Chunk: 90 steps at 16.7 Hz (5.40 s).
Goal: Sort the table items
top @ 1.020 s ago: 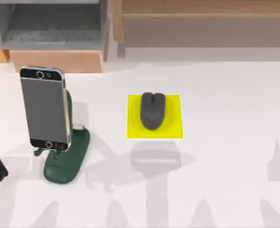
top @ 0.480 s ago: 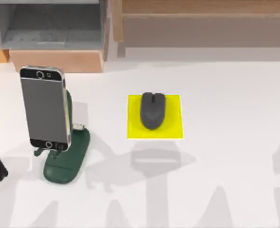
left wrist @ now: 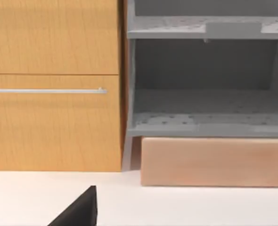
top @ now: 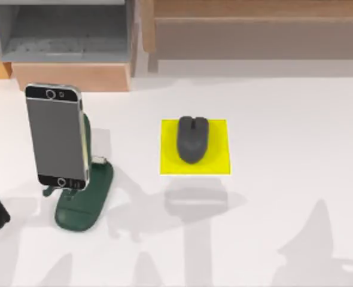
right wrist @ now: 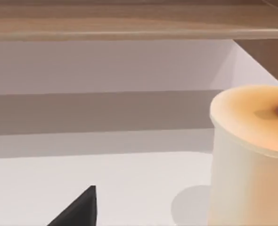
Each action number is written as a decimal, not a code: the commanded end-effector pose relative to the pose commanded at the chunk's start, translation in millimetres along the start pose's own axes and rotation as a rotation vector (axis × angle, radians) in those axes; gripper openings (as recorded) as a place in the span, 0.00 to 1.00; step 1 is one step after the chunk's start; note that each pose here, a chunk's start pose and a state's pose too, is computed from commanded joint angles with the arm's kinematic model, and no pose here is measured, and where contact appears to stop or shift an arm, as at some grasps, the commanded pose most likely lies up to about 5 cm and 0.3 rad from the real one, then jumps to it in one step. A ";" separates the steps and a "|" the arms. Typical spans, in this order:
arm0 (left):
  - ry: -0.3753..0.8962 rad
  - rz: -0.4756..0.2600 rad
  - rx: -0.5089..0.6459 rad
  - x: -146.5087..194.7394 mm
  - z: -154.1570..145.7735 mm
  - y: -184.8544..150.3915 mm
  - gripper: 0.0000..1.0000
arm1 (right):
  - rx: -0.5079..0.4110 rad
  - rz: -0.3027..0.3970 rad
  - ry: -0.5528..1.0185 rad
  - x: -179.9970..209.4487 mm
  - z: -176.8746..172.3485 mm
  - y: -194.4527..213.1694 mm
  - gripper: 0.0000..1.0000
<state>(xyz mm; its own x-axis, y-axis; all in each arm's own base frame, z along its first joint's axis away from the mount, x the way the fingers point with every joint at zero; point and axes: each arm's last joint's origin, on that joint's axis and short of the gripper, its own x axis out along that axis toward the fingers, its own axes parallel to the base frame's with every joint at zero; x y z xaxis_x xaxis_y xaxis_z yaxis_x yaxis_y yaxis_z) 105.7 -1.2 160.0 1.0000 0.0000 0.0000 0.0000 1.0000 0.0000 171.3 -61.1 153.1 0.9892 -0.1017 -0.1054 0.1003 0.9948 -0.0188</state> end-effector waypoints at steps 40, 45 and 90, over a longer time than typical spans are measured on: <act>0.000 0.000 0.000 0.0 0.0 0.0 1.00 | 0.004 0.085 -0.106 112.0 -66.2 -59.1 0.40; 0.000 0.000 0.000 0.0 0.0 0.0 1.00 | 0.004 0.085 -0.106 112.0 -66.2 -59.1 0.02; 0.000 0.000 0.000 0.0 0.0 0.0 1.00 | 0.004 0.101 -0.132 271.2 127.0 3.5 0.00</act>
<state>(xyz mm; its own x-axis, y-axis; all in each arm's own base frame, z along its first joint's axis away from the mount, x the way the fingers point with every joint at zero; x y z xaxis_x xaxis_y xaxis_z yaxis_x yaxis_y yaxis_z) 105.7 -1.2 160.0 1.0000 0.0000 0.0000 0.0000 1.0000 0.0000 453.5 -84.3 250.7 0.9997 0.0000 0.0245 0.0002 0.9999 -0.0107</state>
